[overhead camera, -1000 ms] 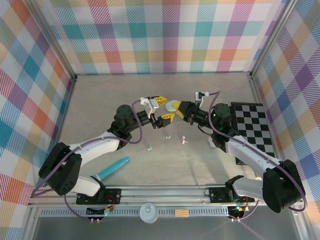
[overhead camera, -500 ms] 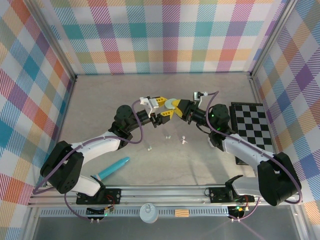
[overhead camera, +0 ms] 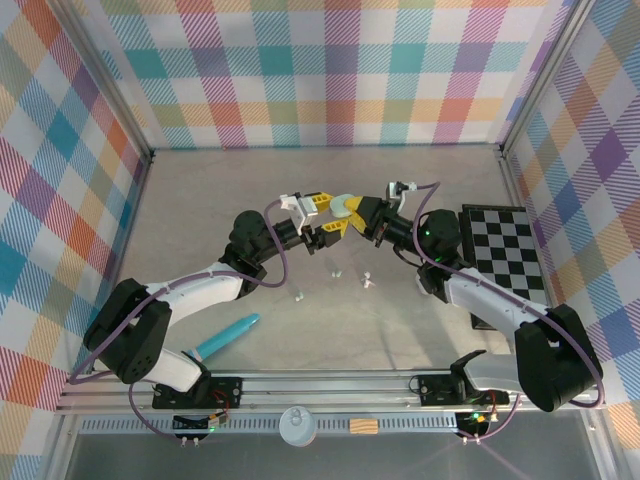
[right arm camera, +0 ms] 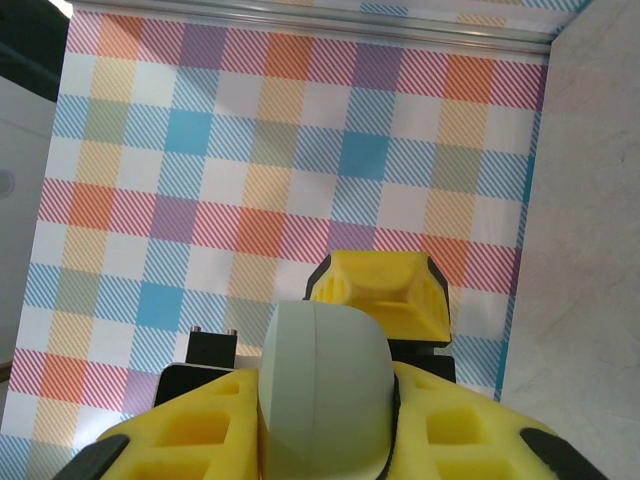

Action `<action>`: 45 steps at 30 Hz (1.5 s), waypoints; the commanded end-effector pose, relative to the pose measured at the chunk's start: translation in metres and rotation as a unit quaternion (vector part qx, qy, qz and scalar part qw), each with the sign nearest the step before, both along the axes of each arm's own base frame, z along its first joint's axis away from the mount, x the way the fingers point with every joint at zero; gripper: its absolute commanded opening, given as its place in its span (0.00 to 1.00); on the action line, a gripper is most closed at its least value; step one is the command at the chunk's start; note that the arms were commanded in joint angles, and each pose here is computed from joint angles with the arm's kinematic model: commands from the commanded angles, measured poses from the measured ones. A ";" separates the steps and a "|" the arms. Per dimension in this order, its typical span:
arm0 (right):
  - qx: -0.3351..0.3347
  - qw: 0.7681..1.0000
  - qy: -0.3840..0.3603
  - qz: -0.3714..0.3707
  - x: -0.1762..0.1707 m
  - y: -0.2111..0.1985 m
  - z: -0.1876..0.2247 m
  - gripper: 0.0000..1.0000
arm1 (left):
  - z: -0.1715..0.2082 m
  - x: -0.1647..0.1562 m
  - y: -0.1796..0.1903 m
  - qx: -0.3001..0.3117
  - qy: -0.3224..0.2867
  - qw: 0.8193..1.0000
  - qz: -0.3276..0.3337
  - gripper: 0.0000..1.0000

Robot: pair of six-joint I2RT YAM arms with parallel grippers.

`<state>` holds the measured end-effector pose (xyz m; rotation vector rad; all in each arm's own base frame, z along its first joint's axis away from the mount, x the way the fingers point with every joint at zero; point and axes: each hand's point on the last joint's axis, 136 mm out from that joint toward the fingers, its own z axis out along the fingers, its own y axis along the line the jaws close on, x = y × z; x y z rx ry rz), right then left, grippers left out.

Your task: Insert wireless bluetooth earbuds into charging case

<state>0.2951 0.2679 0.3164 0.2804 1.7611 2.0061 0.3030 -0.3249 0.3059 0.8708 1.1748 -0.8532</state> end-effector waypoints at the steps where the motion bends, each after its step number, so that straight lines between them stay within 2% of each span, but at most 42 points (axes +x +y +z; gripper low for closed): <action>1: 0.014 1.000 -0.017 0.006 -0.005 0.001 0.010 0.18 | 0.020 -0.005 -0.002 -0.021 -0.030 0.999 -0.009 0.55; 17: 0.010 1.000 -0.011 0.009 -0.006 0.003 0.006 0.18 | 0.022 -0.004 -0.003 -0.030 -0.030 0.999 -0.012 0.56; 23: 0.008 1.000 -0.009 0.011 -0.006 0.004 0.004 0.18 | 0.023 -0.004 -0.004 -0.031 -0.027 0.999 -0.017 0.52; 28: 0.007 1.000 -0.004 0.012 -0.005 0.005 0.002 0.17 | 0.025 -0.003 -0.005 -0.035 -0.024 0.999 -0.018 0.56; 35: 0.007 1.000 -0.007 0.013 -0.006 0.005 0.004 0.17 | 0.026 -0.004 -0.005 -0.037 -0.024 0.999 -0.021 0.51; 45: 0.000 1.000 -0.001 0.011 -0.007 0.006 -0.002 0.17 | 0.030 -0.005 -0.005 -0.042 -0.025 0.999 -0.023 0.54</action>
